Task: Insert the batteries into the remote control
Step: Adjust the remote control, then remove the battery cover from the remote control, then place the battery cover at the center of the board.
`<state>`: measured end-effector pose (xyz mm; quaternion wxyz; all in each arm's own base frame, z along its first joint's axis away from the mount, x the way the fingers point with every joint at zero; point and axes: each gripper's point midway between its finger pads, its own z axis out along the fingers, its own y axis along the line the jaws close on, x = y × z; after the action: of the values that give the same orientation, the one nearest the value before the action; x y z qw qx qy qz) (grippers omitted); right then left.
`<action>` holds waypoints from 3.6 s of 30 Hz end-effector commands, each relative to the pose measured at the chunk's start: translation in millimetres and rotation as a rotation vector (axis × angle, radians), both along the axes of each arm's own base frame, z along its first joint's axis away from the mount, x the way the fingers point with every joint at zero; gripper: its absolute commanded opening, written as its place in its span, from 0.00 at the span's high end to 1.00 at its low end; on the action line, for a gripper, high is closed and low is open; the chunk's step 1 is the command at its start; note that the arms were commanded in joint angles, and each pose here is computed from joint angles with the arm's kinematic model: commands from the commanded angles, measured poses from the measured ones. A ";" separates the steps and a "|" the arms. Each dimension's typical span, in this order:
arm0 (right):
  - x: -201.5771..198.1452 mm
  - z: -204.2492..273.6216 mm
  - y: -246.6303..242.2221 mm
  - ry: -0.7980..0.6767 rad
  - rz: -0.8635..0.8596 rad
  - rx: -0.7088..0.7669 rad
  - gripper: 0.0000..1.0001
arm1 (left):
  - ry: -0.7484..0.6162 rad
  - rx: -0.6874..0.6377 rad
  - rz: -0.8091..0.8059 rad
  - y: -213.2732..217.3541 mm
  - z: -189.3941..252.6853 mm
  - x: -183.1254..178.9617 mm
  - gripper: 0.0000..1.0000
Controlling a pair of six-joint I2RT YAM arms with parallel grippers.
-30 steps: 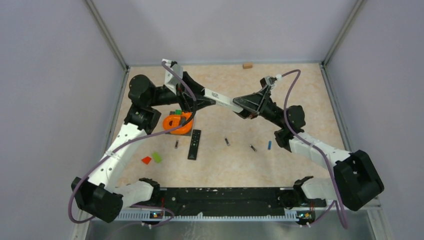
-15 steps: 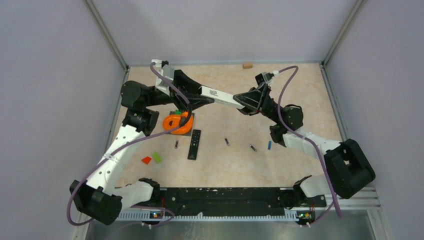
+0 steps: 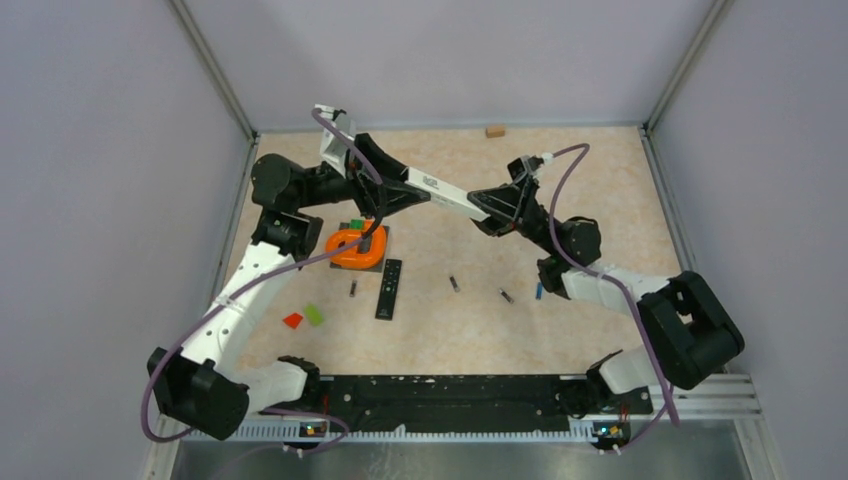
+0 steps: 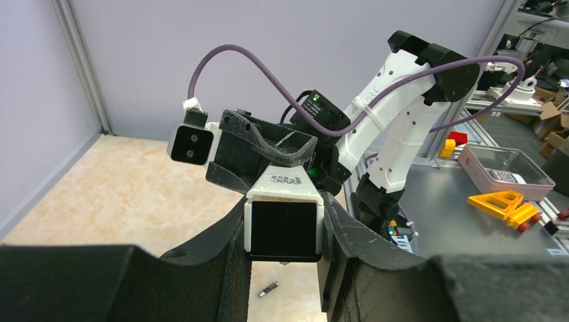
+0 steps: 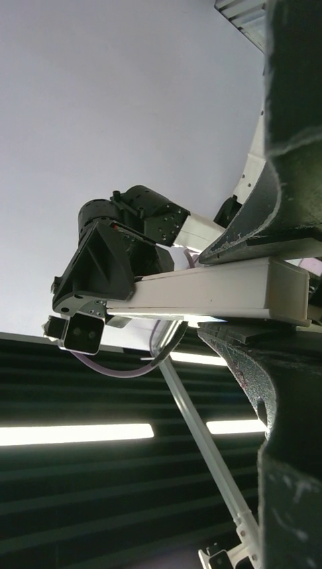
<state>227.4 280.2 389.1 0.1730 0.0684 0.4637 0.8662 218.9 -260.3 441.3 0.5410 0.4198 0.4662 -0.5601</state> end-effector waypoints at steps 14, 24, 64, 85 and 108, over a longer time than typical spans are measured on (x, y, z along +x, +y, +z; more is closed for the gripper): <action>26.6 -49.0 -7.7 0.027 -0.207 -0.266 0.53 | -0.135 -0.124 0.128 28.5 45.2 6.5 1.00; 15.5 -15.1 -16.2 -0.110 -0.253 -0.188 0.30 | -0.128 -0.064 0.106 25.2 23.9 10.2 1.00; 17.8 -28.1 13.1 -0.068 -0.075 -0.449 0.76 | -0.129 0.042 0.082 25.1 -3.9 8.9 1.00; 17.0 1.3 -13.6 -0.152 -0.261 -0.341 1.00 | -0.098 0.161 0.234 32.9 -35.6 39.9 1.00; 101.2 -206.3 -89.6 0.252 -0.657 -1.026 1.00 | 0.092 0.168 0.263 38.9 -87.6 61.8 1.00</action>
<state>324.5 209.5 254.0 0.4031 0.2015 0.7274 0.5175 287.3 -219.6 335.1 0.5337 0.3580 0.6193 -0.4510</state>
